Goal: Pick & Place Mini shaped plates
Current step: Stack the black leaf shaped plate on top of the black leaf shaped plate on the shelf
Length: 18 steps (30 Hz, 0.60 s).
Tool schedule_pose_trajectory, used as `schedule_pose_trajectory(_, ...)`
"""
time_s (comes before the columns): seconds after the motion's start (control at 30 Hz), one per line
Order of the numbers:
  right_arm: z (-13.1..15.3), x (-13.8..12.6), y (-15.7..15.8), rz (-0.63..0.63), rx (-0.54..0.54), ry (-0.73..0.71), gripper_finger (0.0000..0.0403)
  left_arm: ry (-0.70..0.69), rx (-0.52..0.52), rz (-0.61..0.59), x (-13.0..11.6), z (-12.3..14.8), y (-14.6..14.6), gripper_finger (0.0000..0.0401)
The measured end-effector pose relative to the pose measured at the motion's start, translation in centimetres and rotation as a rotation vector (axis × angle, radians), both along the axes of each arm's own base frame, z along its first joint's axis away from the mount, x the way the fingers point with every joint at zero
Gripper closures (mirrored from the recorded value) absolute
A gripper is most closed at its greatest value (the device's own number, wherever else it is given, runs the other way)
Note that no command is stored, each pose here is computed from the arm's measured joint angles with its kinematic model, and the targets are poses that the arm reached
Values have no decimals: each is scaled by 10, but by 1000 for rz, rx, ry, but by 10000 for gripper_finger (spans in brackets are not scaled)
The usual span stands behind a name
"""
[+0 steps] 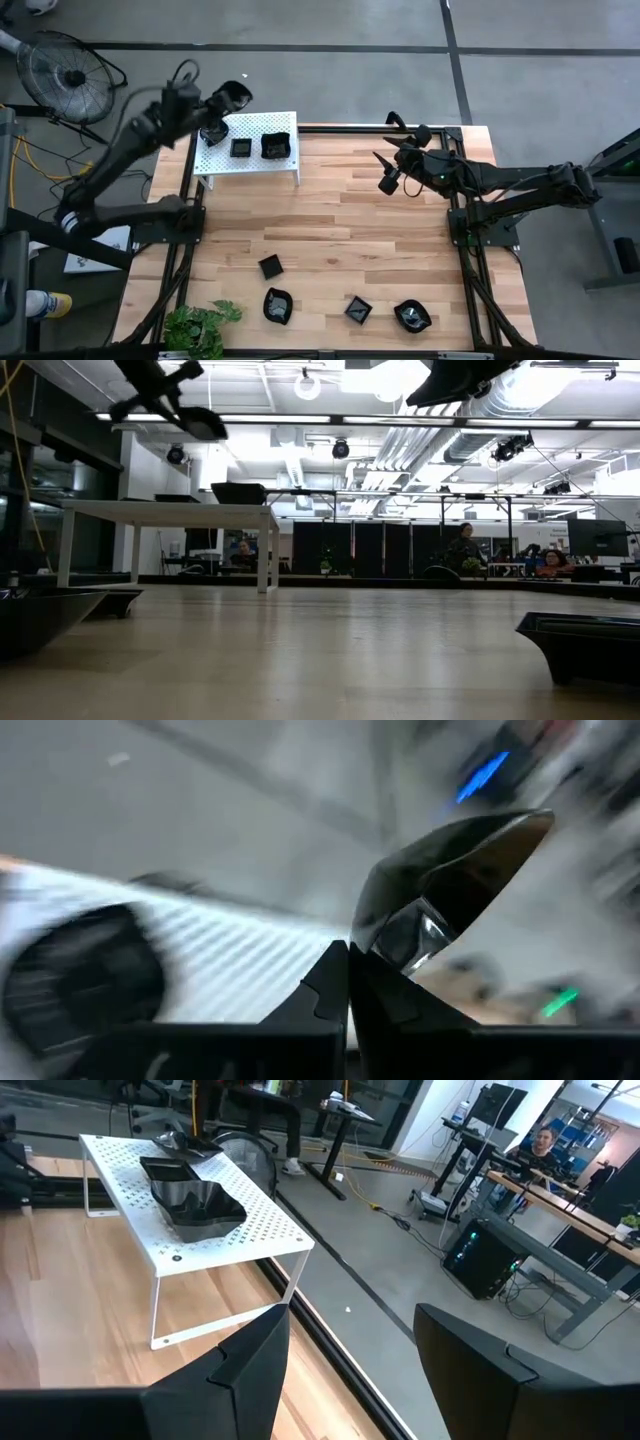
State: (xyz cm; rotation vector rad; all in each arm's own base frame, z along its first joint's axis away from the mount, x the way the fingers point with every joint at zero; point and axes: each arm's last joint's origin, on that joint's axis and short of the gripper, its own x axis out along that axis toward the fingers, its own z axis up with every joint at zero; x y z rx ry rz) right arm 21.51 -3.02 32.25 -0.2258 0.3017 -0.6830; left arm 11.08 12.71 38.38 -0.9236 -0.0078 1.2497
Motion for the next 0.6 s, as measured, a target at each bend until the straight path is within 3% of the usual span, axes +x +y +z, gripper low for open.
schedule_pose_trajectory(0.13,0,0,0,-3,12,-10,192,-278,130,139,11,-30,-11,401)
schedule_pose_trajectory(0.37,0,0,1,-16,75,-67,192,-531,163,465,28,-77,-42,401)
schedule_pose_trajectory(0.43,0,0,2,-13,84,-75,192,-608,193,549,34,-82,-49,401)
schedule_pose_trajectory(0.6,1,1,9,4,136,-121,192,-682,255,625,37,-81,-51,401)
